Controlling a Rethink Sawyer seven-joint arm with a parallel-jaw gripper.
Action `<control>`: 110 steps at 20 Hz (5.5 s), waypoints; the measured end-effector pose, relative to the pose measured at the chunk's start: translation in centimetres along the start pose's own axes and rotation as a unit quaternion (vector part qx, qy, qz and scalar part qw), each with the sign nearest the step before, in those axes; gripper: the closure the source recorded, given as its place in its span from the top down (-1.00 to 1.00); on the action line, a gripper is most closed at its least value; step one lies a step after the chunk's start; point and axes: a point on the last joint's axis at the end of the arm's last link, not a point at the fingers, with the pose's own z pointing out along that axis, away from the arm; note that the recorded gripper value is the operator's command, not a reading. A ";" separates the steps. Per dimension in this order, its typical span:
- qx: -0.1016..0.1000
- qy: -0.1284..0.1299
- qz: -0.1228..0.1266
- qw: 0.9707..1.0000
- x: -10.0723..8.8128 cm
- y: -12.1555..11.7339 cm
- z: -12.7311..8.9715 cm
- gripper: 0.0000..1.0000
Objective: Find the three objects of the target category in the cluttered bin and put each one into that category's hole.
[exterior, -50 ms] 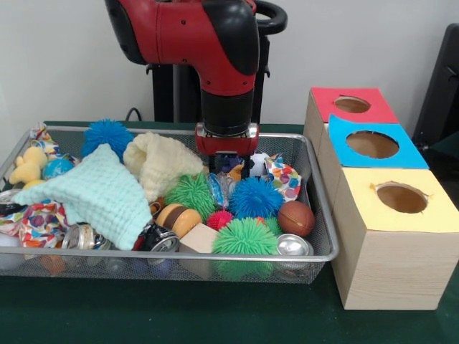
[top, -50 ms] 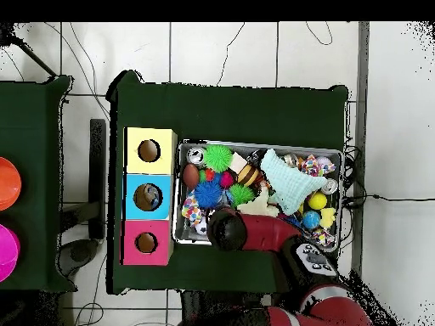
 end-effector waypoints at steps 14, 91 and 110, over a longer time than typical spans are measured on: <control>0.002 -0.021 0.037 0.999 -2.6 -4.7 -3.1 1.00; -0.016 -0.028 0.081 0.996 -5.8 -0.8 -3.8 1.00; -0.007 -0.085 0.087 0.993 -11.5 -2.8 -5.4 -1.00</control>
